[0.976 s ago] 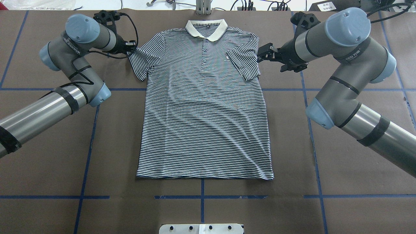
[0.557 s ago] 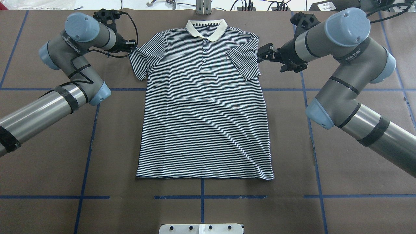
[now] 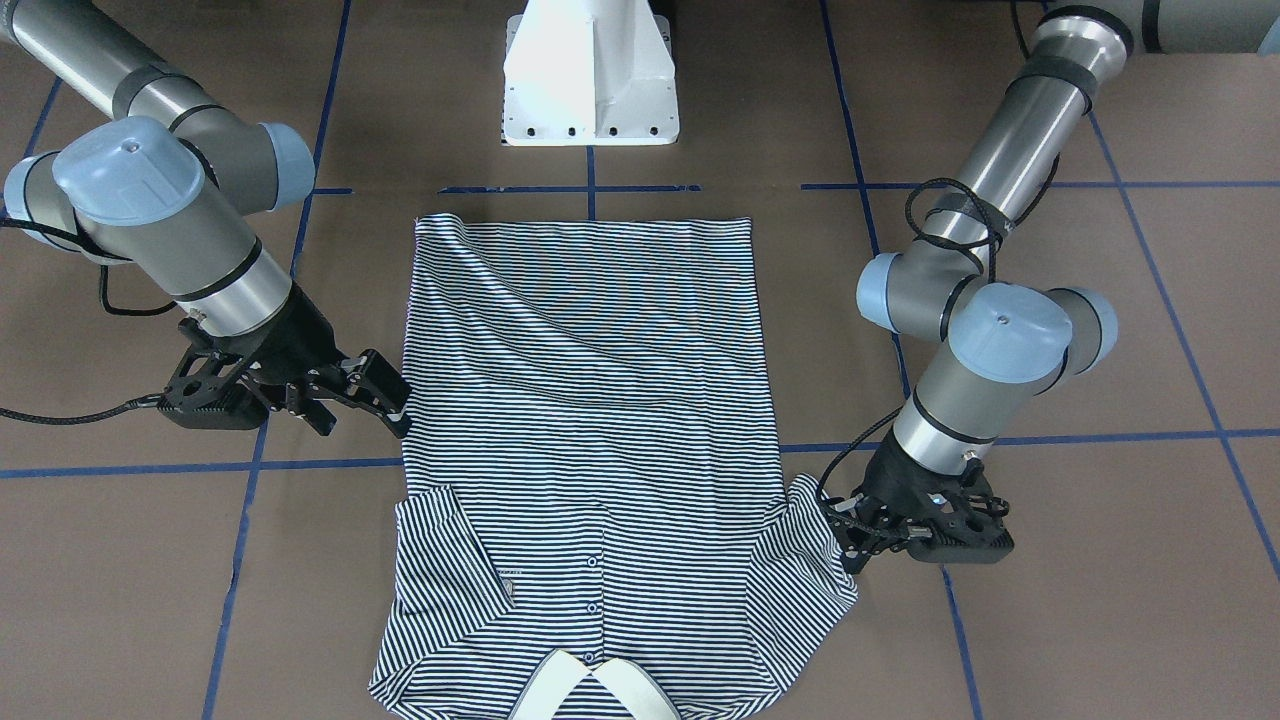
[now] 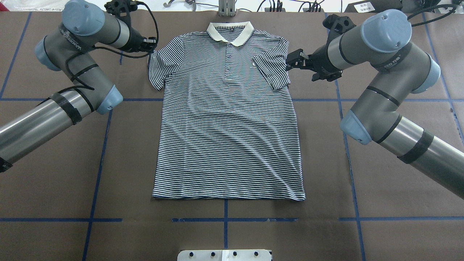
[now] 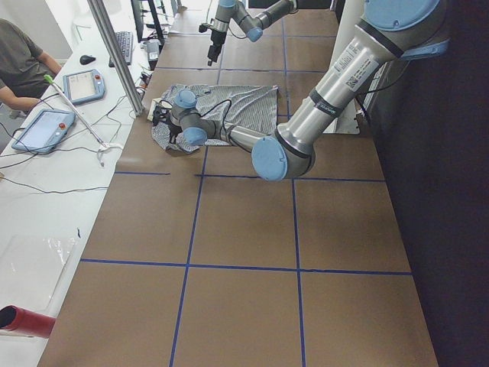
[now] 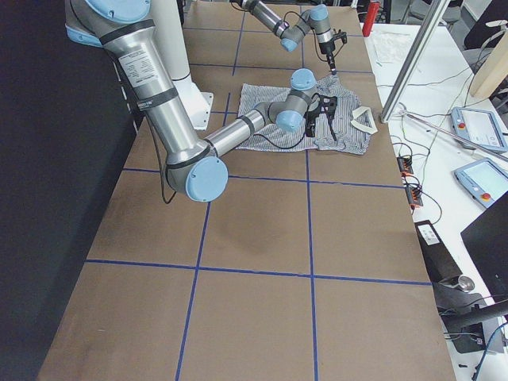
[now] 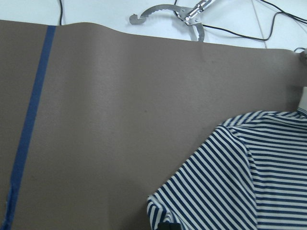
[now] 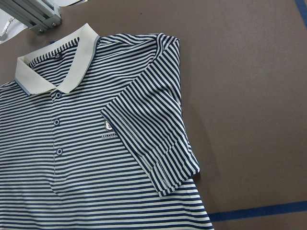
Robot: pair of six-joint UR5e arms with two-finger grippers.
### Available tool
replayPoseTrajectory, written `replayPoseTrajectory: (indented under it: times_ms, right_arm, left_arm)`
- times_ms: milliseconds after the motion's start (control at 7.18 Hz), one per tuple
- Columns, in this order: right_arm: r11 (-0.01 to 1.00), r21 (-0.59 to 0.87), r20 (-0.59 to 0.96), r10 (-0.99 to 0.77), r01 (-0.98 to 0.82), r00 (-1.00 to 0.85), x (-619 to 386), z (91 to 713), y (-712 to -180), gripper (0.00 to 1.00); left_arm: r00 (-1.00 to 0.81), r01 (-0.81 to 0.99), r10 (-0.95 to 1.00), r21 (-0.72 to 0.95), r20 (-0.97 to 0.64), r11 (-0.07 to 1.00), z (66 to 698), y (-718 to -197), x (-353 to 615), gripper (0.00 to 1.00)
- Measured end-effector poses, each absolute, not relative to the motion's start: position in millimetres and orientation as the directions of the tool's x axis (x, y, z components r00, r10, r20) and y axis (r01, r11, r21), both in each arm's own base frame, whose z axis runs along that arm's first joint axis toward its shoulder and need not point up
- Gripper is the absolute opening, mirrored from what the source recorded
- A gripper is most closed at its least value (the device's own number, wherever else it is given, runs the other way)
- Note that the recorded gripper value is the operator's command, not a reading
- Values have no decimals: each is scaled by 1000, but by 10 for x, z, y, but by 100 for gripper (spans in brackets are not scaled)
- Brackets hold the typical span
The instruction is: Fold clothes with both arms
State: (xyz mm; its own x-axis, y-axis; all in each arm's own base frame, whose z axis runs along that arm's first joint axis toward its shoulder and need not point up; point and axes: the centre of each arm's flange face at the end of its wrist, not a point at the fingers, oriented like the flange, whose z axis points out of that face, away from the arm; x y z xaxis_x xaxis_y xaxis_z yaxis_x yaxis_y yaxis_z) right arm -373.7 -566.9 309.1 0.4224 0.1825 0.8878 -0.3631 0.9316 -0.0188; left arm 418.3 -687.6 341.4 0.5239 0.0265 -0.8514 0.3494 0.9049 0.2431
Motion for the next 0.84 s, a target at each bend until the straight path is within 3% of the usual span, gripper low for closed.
replayPoseTrajectory:
  times_ms: [418, 836]
  right_arm:
    - [932, -19, 889, 182, -362, 421, -3748, 3077, -5667, 100]
    - [932, -17, 890, 179, -361, 419, -3757, 3051, -5668, 100]
  left_arm:
    - [501, 387, -40, 183, -864, 904, 2901, -6784, 4708, 0]
    - [546, 428, -75, 200, -834, 881, 2728, -7015, 5145, 0]
